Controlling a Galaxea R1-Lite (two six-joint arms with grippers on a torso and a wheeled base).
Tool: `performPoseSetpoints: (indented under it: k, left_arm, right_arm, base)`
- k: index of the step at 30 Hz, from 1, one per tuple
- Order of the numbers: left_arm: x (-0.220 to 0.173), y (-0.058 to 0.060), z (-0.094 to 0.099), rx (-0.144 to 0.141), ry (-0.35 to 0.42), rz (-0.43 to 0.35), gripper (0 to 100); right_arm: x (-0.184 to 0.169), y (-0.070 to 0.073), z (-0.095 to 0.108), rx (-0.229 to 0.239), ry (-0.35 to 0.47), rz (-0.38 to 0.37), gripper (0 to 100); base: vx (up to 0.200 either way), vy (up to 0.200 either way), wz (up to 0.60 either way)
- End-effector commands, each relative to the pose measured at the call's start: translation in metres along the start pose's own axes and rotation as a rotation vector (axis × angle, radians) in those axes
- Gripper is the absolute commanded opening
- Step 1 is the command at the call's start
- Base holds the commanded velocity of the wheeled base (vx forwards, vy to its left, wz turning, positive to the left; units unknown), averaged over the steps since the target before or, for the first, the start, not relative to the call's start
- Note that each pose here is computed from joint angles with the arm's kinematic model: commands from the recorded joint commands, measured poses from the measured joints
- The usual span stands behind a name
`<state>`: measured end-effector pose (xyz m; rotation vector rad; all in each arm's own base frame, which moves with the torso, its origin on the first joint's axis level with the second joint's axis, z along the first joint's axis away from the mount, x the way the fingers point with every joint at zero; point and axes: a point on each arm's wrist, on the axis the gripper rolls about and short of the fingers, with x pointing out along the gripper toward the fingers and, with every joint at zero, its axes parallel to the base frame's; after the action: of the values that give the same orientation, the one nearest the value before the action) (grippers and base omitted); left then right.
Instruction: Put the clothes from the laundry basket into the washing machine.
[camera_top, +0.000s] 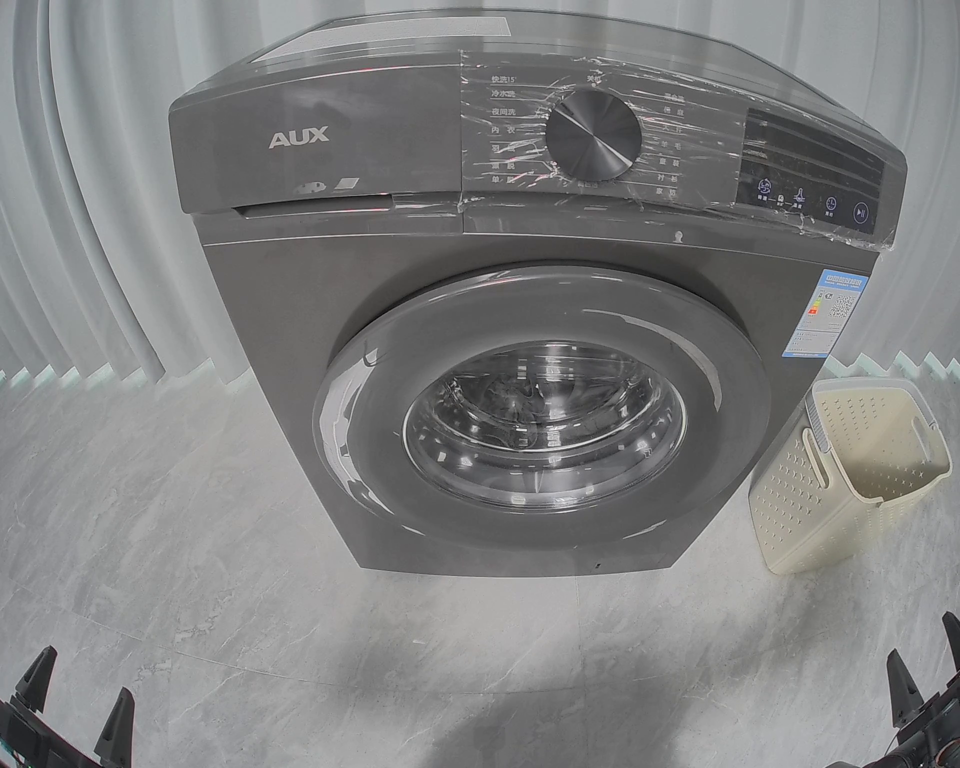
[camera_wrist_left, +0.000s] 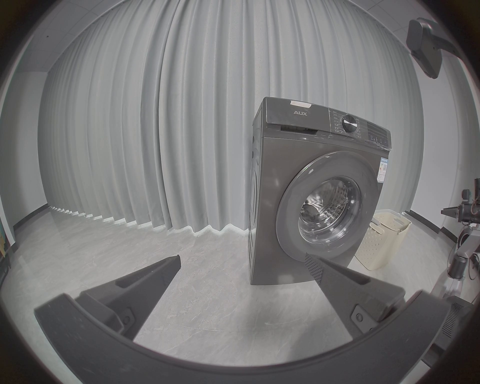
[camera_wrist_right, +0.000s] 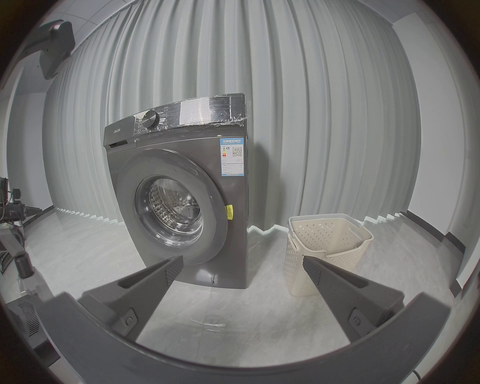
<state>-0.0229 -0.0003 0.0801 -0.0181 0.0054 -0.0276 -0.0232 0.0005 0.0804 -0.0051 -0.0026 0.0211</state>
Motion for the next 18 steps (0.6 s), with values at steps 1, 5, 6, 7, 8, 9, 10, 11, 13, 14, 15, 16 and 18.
performPoseSetpoints:
  k: [1, 5, 6, 7, 8, 9, 10, 11, 13, 14, 15, 16, 18]
  left_arm:
    - [-0.0001, 0.0001, -0.0045, 0.000, -0.001, 0.000, 100]
    - [-0.0001, 0.0001, -0.0045, 0.003, -0.001, 0.000, 100]
    - [-0.0001, 0.0000, -0.0045, 0.003, 0.000, -0.001, 100]
    - [-0.0001, 0.0000, -0.0045, 0.003, 0.000, -0.001, 100]
    - [-0.0001, 0.0000, -0.0045, 0.003, 0.000, -0.001, 100]
    - [-0.0001, 0.0000, -0.0045, 0.003, 0.000, -0.003, 100]
    - [-0.0001, 0.0000, -0.0045, 0.003, 0.000, -0.003, 100]
    - [-0.0001, 0.0000, -0.0045, 0.003, 0.000, -0.003, 100]
    - [-0.0001, 0.0000, -0.0045, 0.003, 0.000, -0.003, 100]
    - [-0.0001, 0.0000, -0.0045, 0.003, 0.000, -0.003, 100]
    - [-0.0001, 0.0000, -0.0045, 0.003, 0.000, -0.003, 100]
    - [-0.0001, 0.0000, -0.0045, 0.004, 0.000, -0.005, 100]
    - [-0.0001, -0.0001, -0.0045, 0.006, 0.000, -0.006, 100]
  right_arm:
    - [0.0005, 0.0000, -0.0052, 0.004, 0.007, 0.000, 100]
    - [0.0006, 0.0000, -0.0053, 0.001, 0.010, 0.002, 100]
    - [0.0006, 0.0000, -0.0053, 0.001, 0.010, 0.000, 100]
    - [0.0006, 0.0000, -0.0053, 0.001, 0.010, 0.000, 100]
    - [0.0006, 0.0000, -0.0053, 0.001, 0.010, 0.000, 100]
    - [0.0006, 0.0000, -0.0051, 0.001, 0.009, 0.000, 100]
    - [0.0006, 0.0000, -0.0053, 0.001, 0.010, 0.000, 100]
    - [0.0006, 0.0000, -0.0053, 0.001, 0.010, 0.000, 100]
    - [0.0006, 0.0000, -0.0051, 0.001, 0.009, 0.000, 100]
    - [0.0006, 0.0000, -0.0053, 0.001, 0.010, 0.000, 100]
    - [0.0006, 0.0000, -0.0053, 0.001, 0.010, 0.000, 100]
    - [0.0006, 0.0000, -0.0053, 0.001, 0.010, 0.000, 100]
    - [0.0006, 0.0000, -0.0053, 0.001, 0.010, 0.000, 100]
  base:
    - [0.000, 0.000, 0.00]
    - [0.000, 0.000, 0.00]
    - [0.000, 0.000, 0.00]
    - [0.000, 0.000, 0.00]
    - [0.000, 0.000, 0.00]
    - [0.000, 0.000, 0.00]
    - [0.000, 0.000, 0.00]
    - [0.000, 0.000, 0.00]
    - [0.000, 0.000, 0.00]
    - [0.000, 0.000, 0.00]
    - [0.000, 0.000, 0.00]
    - [0.000, 0.000, 0.00]
    - [0.000, 0.000, 0.00]
